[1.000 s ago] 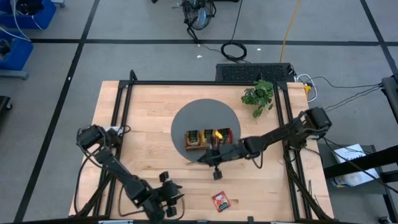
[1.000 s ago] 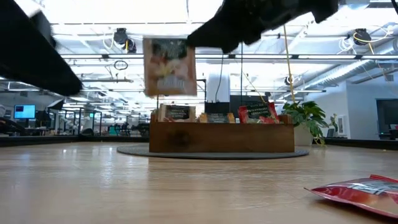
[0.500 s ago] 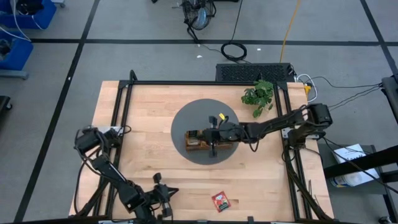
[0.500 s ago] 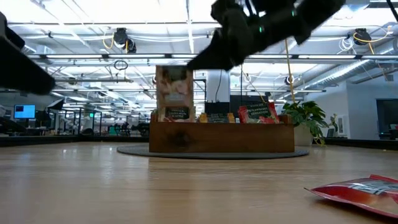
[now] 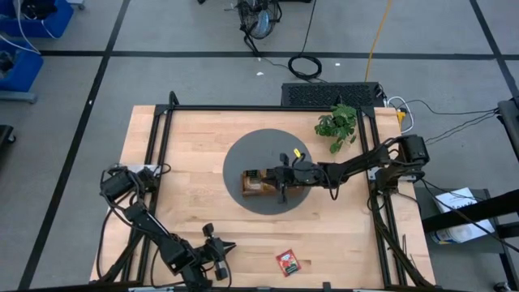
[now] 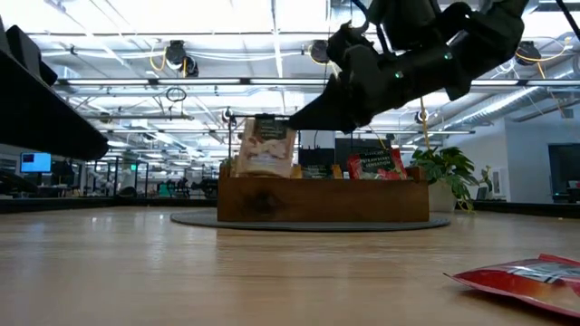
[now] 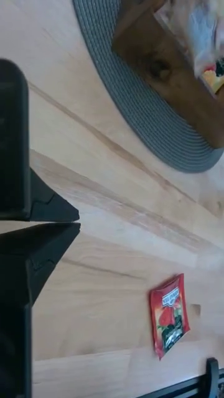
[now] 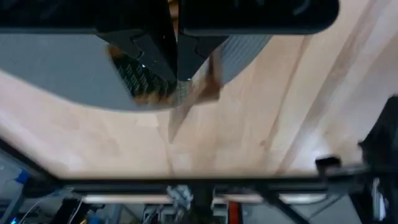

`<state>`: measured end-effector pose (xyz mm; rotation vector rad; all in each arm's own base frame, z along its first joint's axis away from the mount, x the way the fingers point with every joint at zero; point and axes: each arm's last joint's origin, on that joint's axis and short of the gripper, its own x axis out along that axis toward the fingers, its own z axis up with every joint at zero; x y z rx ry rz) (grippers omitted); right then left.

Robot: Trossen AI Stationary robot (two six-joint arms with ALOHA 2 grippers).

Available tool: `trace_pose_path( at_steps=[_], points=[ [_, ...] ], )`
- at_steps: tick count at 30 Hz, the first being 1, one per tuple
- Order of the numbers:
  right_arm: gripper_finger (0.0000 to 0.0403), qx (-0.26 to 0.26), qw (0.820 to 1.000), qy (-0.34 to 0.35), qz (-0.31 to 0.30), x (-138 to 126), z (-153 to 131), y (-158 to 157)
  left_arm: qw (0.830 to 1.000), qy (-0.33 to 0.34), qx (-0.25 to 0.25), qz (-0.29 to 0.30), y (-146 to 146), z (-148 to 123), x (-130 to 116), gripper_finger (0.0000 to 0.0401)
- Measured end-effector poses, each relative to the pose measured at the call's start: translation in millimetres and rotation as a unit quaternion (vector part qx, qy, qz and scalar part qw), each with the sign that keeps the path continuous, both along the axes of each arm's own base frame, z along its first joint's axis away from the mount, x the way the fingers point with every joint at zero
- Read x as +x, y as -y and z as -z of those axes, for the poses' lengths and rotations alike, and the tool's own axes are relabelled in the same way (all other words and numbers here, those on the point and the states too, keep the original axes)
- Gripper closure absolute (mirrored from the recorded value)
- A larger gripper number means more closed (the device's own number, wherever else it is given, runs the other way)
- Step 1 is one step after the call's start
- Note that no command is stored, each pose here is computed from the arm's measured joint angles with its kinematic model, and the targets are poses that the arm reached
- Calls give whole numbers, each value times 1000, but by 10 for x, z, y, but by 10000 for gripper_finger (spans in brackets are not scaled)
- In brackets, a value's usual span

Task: Pick & Place Tea
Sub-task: Put the cinnamon tea sachet into the left compartment of the wooden organizer

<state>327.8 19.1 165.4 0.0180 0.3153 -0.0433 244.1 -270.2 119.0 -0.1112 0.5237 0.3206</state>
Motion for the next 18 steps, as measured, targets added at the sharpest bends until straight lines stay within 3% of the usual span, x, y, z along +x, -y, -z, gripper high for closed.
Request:
trace_pose_path(
  at_steps=[5,11,18],
  points=[
    [403,-7,1000,0,-9,26,77,-52,1000,6,3,9,13,-17,27,397],
    [403,-20,1000,13,-1,78,177,-41,1000,5,7,14,18,-21,31,371],
    [403,-55,998,38,19,77,60,-24,1000,3,10,15,16,-19,29,364]
  ],
)
